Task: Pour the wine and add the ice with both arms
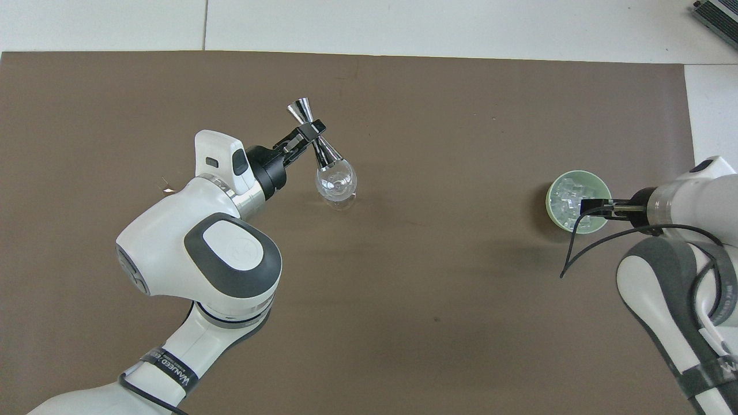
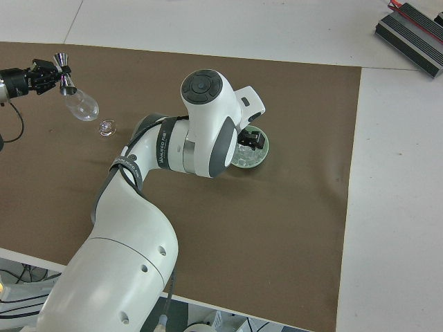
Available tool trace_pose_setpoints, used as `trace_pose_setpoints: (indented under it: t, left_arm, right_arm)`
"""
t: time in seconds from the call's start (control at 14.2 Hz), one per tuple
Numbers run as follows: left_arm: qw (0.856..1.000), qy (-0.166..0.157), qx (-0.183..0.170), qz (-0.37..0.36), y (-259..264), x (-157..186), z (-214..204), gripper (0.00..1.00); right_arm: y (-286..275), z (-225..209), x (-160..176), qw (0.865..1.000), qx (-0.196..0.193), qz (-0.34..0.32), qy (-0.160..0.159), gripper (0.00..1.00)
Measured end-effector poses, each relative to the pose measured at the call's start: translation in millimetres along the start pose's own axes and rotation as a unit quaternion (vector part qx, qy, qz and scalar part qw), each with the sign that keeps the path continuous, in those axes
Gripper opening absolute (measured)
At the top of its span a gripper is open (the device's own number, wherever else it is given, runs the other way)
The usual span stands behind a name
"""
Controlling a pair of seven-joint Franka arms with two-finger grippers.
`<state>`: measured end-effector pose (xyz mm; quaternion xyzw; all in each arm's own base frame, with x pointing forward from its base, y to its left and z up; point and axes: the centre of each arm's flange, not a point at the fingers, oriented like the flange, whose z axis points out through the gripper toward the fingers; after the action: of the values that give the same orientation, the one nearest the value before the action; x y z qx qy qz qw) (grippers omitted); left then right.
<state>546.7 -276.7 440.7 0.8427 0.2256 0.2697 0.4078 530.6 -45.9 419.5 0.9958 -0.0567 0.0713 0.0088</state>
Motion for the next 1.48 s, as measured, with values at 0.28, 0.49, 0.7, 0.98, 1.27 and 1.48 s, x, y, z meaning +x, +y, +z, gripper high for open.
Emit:
trace_pose_setpoints:
  t: [0.28, 0.49, 0.7, 0.98, 1.27, 1.48]
  left_arm:
    - [1.000, 0.001, -0.001, 0.001, 1.5, 0.4, -1.4, 0.22]
    - [1.000, 0.003, -0.002, 0.002, 2.0, 1.4, -2.5, 0.22]
    - [1.000, 0.003, -0.002, 0.002, 2.0, 1.9, -2.7, 0.22]
    - [1.000, 0.004, -0.001, 0.001, 1.4, 3.1, -3.0, 0.22]
    - [1.000, 0.004, -0.001, 0.001, 1.3, 3.2, -3.0, 0.22]
    - [1.000, 0.004, -0.001, 0.001, 1.3, 3.2, -3.0, 0.22]
  right_arm:
    - [-0.8, 17.8, 7.6, 1.000, 0.000, -0.016, 0.023, 1.00]
    - [-1.6, 39.0, 13.1, 0.999, 0.000, -0.025, 0.035, 1.00]
    - [-2.2, 59.9, 16.0, 0.999, -0.001, -0.026, 0.037, 1.00]
    - [-2.4, 72.8, 15.0, 0.999, -0.001, -0.027, 0.031, 0.92]
    - [-1.8, 81.6, 7.5, 0.999, -0.001, -0.027, 0.021, 0.50]
    - [-1.8, 82.3, 6.9, 0.999, -0.001, -0.027, 0.021, 0.35]
